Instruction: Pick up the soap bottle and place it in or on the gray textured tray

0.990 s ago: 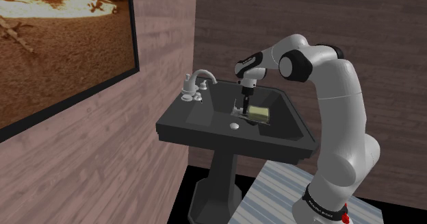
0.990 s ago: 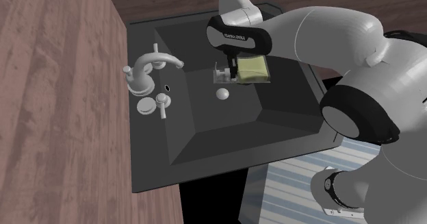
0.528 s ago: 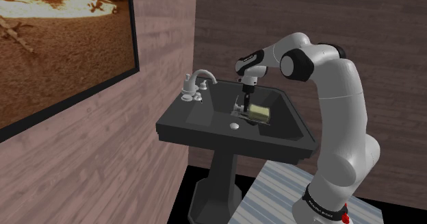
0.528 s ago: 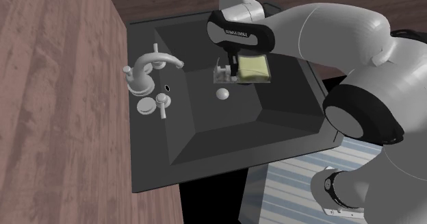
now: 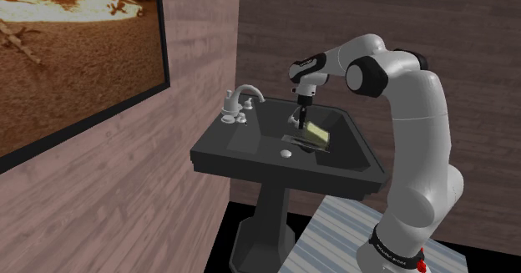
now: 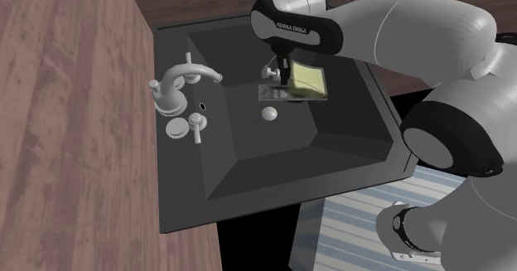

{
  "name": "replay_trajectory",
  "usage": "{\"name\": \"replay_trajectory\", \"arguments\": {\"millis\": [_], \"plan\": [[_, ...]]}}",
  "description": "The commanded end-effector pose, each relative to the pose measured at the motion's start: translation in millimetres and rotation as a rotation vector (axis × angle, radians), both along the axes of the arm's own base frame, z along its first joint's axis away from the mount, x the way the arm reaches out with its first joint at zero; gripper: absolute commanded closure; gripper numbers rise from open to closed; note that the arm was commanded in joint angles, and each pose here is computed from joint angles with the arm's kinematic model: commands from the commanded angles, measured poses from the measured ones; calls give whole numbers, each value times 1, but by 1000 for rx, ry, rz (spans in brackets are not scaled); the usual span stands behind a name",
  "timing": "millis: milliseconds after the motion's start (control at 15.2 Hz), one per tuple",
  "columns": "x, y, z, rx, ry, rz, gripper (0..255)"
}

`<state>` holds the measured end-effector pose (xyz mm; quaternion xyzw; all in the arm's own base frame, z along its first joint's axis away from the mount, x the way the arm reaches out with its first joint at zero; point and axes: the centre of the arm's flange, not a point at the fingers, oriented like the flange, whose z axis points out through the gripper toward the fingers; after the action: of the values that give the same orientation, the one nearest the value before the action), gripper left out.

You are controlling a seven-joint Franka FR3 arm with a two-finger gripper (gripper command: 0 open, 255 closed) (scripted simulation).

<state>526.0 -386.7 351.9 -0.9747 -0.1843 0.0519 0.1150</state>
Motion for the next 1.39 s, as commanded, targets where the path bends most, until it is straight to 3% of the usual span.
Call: {"name": "replay_trajectory", "arguments": {"millis": [0,132,594,1122,1320], "plan": [[-1,1,11,0,0,0,255],[-1,1,18,0,0,0,255],[-85,-18,-7,0,0,0,255],[-85,-18,-52,0,0,0,255],[-85,-18,-52,0,0,0,255]]}}
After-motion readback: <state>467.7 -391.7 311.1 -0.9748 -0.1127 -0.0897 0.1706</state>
